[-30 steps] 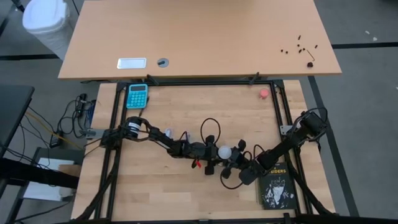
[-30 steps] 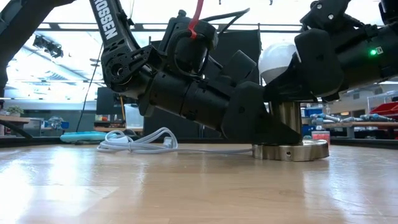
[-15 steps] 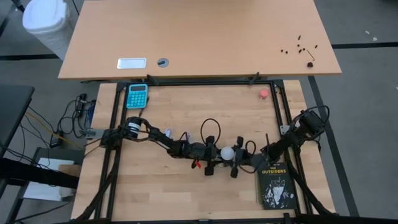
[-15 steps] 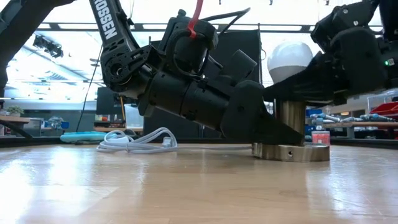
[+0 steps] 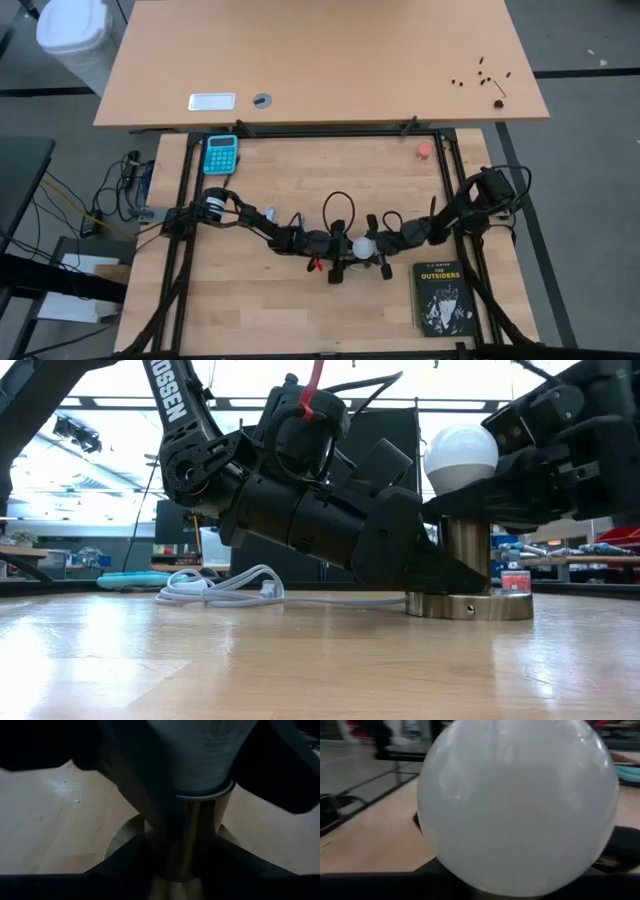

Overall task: Screw lightbulb
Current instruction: Remove the lightbulb from the lamp

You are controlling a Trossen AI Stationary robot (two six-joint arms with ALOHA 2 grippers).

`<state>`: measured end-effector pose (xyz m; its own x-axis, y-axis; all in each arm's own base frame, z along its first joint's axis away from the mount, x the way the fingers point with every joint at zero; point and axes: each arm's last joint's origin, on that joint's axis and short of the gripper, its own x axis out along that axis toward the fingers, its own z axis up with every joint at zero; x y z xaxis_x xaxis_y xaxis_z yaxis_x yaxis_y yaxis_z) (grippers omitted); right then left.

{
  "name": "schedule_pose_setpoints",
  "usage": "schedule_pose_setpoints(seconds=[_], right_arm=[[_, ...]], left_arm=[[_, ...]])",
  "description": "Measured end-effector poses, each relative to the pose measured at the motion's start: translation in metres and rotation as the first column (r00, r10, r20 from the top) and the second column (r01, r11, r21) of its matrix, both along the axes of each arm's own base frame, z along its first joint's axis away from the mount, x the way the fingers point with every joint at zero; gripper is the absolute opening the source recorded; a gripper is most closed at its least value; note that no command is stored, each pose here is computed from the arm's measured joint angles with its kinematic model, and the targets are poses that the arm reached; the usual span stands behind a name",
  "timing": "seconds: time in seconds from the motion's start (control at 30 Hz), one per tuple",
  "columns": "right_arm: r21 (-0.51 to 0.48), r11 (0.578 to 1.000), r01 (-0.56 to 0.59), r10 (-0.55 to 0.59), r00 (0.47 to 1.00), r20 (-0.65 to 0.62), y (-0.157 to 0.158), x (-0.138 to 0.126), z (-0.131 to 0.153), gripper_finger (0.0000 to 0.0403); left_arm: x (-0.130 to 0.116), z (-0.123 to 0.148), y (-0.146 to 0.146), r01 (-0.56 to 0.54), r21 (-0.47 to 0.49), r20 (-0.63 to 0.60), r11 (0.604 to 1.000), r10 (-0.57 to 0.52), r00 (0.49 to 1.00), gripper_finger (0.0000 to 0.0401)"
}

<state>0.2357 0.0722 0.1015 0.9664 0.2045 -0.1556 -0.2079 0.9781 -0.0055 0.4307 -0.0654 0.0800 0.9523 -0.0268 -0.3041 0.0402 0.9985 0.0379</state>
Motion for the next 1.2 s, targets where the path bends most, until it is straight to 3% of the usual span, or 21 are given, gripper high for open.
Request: schedule_pose_setpoints(seconds=[0.27,0.6,0.67,0.77,0.83,0.9,1.07,1.2], right_arm=[[0.02,0.971,-0.237,0.237,0.971,0.007,-0.027,0.006,0.0,0.0161],[-0.03,0.896,-0.442,0.443,0.895,0.045,-0.054,0.011,0.003,0.0161],[-0.004,0.886,-0.464,0.463,0.885,0.043,-0.059,0.014,0.004,0.0161],[0.086,0.914,-0.395,0.396,0.918,0.006,-0.065,0.017,0.003,0.0167],[0.164,0.942,-0.293,0.301,0.953,-0.025,-0.068,0.018,0.003,0.0193],[0.231,0.943,-0.24,0.257,0.965,-0.046,-0.069,0.018,0.002,0.023],[0.269,0.931,-0.246,0.268,0.962,-0.049,-0.065,0.018,0.003,0.0328],[0.285,0.93,-0.234,0.261,0.963,-0.063,-0.064,0.014,0.002,0.0377]], left_arm=[[0.0,0.001,0.0,0.012,0.002,0.005,1.0,-0.012,1.0,0.0193],[0.001,0.002,0.001,0.004,0.022,0.021,1.0,-0.004,1.0,0.0193],[0.001,0.002,0.001,0.003,0.022,0.022,1.0,-0.004,1.0,0.0193],[0.001,0.002,0.002,0.001,0.022,0.019,1.0,-0.001,1.0,0.0193],[0.001,0.001,0.003,-0.007,0.026,0.012,1.0,0.006,1.0,0.0193],[0.0,0.001,0.004,-0.015,0.028,0.011,0.999,0.015,1.0,0.0193],[0.0,0.0,0.002,-0.001,0.022,0.008,1.0,0.001,1.0,0.0193],[0.0,0.0,0.002,0.004,0.019,0.005,1.0,-0.004,1.0,0.0193]])
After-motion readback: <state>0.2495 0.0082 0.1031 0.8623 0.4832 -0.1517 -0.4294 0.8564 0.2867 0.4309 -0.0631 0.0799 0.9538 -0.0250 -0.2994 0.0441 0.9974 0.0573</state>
